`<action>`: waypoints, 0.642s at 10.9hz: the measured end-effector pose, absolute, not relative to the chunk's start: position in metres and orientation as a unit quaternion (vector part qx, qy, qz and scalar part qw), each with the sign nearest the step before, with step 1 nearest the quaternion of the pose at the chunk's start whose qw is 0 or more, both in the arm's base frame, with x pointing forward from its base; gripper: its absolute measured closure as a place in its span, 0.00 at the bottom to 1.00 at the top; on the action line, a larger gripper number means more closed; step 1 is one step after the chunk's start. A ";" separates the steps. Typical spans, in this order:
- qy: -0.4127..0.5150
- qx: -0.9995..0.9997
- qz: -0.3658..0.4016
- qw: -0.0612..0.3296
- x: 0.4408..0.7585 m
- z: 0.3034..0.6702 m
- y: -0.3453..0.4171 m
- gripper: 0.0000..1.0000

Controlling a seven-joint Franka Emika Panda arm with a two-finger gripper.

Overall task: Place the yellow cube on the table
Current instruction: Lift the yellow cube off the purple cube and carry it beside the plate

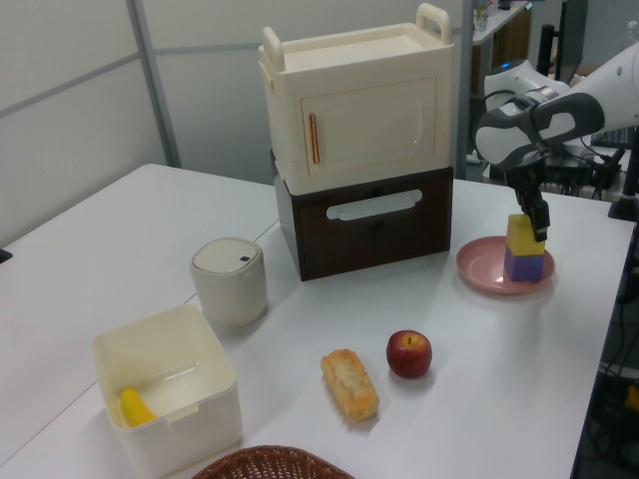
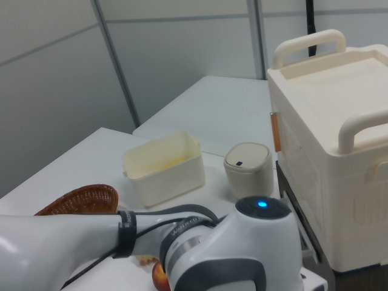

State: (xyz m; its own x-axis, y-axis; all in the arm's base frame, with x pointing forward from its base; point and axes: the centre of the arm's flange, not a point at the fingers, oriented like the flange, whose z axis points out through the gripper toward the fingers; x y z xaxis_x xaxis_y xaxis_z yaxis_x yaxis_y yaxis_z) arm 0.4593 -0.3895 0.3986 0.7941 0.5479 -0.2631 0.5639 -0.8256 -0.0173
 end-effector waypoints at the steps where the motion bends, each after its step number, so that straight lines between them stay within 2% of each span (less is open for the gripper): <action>1: 0.296 0.946 -0.126 0.036 0.463 0.407 -0.386 0.43; 4: 0.286 0.949 -0.122 0.052 0.491 0.463 -0.339 0.44; 7: 0.232 0.965 -0.101 0.074 0.546 0.464 -0.240 0.41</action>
